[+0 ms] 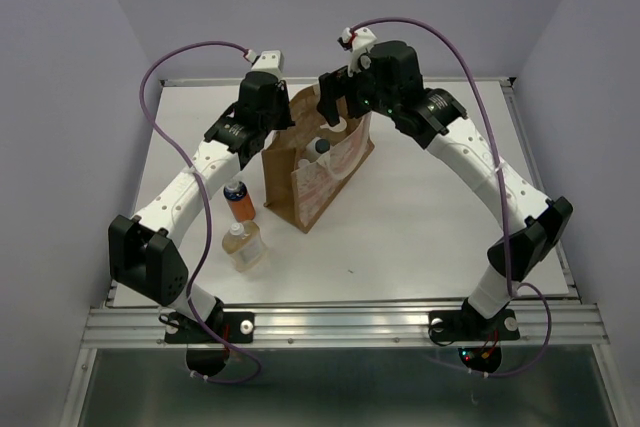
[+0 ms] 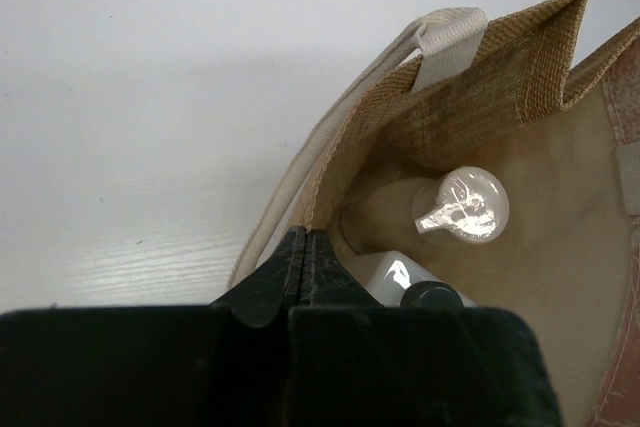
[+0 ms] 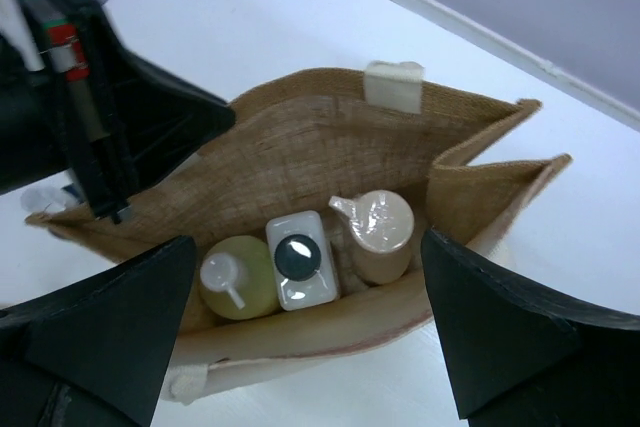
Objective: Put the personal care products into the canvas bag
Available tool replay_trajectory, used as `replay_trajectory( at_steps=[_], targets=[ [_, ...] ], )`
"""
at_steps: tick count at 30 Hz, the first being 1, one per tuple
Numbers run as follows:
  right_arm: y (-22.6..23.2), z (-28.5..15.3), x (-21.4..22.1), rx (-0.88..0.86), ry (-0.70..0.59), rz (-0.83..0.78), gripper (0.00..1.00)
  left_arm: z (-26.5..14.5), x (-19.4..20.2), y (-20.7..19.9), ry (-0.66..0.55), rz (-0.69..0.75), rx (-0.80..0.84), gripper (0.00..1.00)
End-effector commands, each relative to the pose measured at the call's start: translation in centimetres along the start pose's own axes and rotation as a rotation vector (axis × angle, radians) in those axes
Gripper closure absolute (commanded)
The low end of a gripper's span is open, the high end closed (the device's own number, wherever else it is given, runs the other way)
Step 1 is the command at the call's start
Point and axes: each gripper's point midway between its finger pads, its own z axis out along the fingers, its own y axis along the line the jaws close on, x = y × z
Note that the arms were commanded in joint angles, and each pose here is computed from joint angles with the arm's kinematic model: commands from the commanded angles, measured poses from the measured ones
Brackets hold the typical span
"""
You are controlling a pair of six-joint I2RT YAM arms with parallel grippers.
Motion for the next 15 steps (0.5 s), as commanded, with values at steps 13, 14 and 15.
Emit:
replay_trajectory(
  at_steps=[13,14,15],
  targets=[
    [-4.2,-0.1,3.5,0.361,0.025,0.348,0.0,-0.6,-3.4,-0.8,-0.086,-0.023,0.003,1.0],
    [-4.2,0.3,4.1,0.364,0.037,0.353,0.0,-0.6,-3.4,-0.8,-0.084,-0.025,0.003,1.0],
    [-4.2,0.5,4.5,0.371,0.044,0.363,0.0,-0.6,-3.4,-0.8,-0.084,-0.026,0.003,1.0]
  ],
)
